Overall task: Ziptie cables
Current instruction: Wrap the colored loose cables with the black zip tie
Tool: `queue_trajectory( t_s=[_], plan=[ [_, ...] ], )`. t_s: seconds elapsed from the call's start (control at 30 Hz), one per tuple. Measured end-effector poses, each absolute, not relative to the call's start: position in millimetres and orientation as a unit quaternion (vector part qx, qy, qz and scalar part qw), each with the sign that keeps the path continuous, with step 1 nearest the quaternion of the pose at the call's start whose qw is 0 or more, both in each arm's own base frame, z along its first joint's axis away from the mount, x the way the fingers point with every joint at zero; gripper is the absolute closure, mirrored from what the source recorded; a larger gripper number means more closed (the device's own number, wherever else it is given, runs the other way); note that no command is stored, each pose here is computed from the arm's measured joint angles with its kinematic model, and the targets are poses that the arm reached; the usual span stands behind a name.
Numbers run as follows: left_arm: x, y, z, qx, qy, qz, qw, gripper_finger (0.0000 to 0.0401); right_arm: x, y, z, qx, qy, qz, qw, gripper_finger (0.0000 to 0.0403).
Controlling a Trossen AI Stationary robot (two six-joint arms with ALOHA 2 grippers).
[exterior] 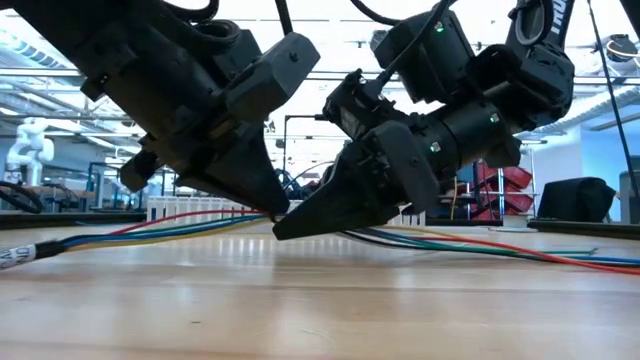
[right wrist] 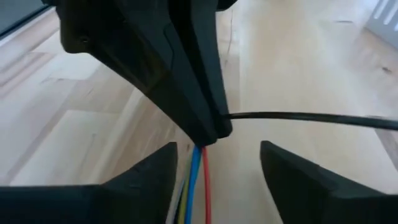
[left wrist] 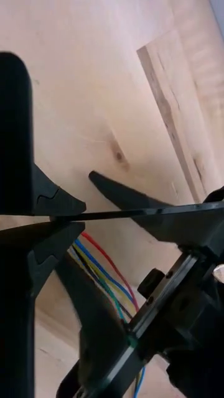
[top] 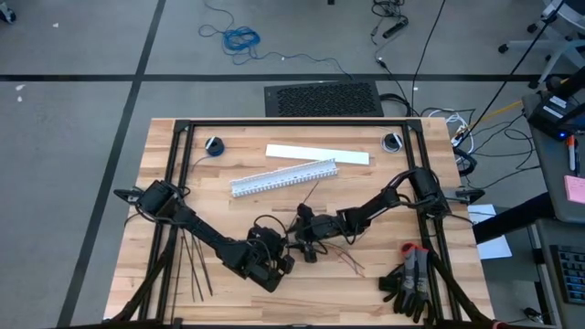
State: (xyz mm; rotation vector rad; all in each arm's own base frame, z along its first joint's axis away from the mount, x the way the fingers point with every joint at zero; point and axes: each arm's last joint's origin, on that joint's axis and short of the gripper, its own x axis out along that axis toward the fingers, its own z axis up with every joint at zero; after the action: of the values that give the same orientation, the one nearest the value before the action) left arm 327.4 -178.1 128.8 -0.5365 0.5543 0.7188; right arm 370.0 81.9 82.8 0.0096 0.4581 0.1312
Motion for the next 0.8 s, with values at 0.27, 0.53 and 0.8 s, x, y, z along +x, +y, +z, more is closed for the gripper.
queue_trajectory(
  t_s=[0.27,0.53,0.8],
  plan=[
    [326.1,-177.0,128.0,-0.250,0.270,0.347,0.863,0.0393,370.2,82.1,82.8,0.006,0.230,0.067,0.971,0.0369],
    [321.7,-174.7,126.7,-0.243,0.283,0.364,0.854,0.0393,370.1,83.3,83.1,-0.004,0.232,0.055,0.971,0.0400],
    [317.1,-176.7,125.7,-0.235,0.293,0.368,0.851,0.0393,369.6,85.8,83.3,-0.009,0.230,0.040,0.972,0.0401]
  ],
)
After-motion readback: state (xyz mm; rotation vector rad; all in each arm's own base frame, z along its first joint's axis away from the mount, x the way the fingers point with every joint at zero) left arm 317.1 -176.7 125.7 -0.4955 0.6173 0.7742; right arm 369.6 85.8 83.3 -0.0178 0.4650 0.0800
